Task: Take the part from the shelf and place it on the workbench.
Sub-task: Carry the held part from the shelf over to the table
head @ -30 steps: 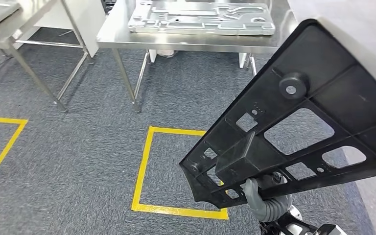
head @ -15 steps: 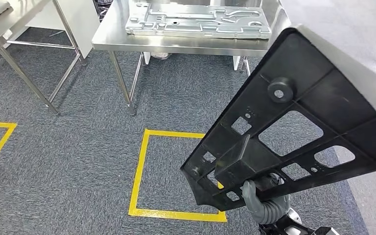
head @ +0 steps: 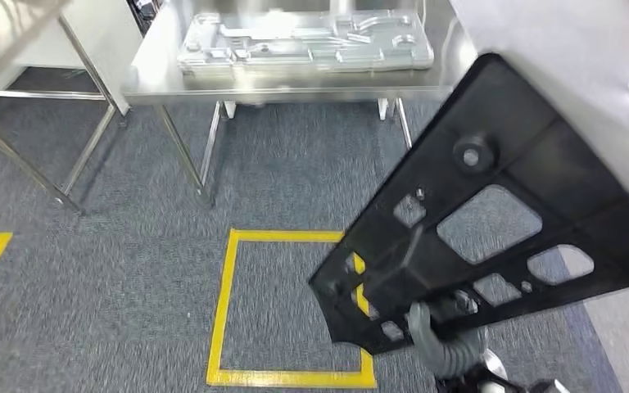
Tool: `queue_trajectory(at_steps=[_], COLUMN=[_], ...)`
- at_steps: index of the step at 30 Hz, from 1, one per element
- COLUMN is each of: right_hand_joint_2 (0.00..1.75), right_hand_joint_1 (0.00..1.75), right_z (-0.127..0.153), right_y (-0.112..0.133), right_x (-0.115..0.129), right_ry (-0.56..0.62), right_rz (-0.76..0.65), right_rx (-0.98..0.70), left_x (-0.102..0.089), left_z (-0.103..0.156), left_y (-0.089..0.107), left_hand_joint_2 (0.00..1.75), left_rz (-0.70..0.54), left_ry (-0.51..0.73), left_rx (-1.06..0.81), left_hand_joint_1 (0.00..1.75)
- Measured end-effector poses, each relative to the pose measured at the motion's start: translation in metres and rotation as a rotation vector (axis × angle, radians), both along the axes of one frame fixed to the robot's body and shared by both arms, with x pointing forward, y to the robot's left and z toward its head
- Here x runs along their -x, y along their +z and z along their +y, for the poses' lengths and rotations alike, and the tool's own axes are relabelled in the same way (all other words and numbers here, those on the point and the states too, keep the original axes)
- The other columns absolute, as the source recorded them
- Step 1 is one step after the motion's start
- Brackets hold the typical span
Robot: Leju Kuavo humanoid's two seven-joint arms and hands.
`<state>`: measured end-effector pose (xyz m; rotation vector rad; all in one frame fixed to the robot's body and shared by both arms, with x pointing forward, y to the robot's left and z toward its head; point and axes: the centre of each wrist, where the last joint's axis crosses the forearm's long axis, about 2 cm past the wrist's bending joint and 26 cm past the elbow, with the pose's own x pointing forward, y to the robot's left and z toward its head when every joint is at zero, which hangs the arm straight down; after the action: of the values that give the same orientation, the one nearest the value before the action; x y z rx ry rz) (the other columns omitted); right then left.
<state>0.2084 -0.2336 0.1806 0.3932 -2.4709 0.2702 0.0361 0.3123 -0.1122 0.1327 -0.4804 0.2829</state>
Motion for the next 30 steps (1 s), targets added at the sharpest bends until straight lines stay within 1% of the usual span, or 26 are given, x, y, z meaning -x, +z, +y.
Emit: queue_trajectory(at_steps=[9,14,21,30], right_hand_joint_2=[1.75,1.75,1.75,1.75], right_hand_joint_1=[1.75,1.75,1.75,1.75], right_z=[-0.001,-0.002,-0.014,-0.024], right_y=[-0.003,-0.004,-0.007,0.0], right_x=[0.0,0.0,0.0,-0.014], right_ry=[-0.006,-0.008,-0.017,-0.01], right_rz=[0.012,0.023,0.091,0.089], right_rx=[-0.001,0.0,0.03,0.052], left_x=[0.012,0.004,0.006,0.0], left_z=[0.004,0.004,0.003,0.003], left_y=[-0.001,0.0,0.0,0.0], left_hand_joint_2=[1.75,1.75,1.75,1.75], left_rz=[0.024,0.01,0.016,0.007], left_ry=[0.004,0.011,0.022,0.036], left_rx=[-0.011,-0.013,-0.011,-0.007], left_hand_joint_1=[0.0,0.0,0.0,0.0])
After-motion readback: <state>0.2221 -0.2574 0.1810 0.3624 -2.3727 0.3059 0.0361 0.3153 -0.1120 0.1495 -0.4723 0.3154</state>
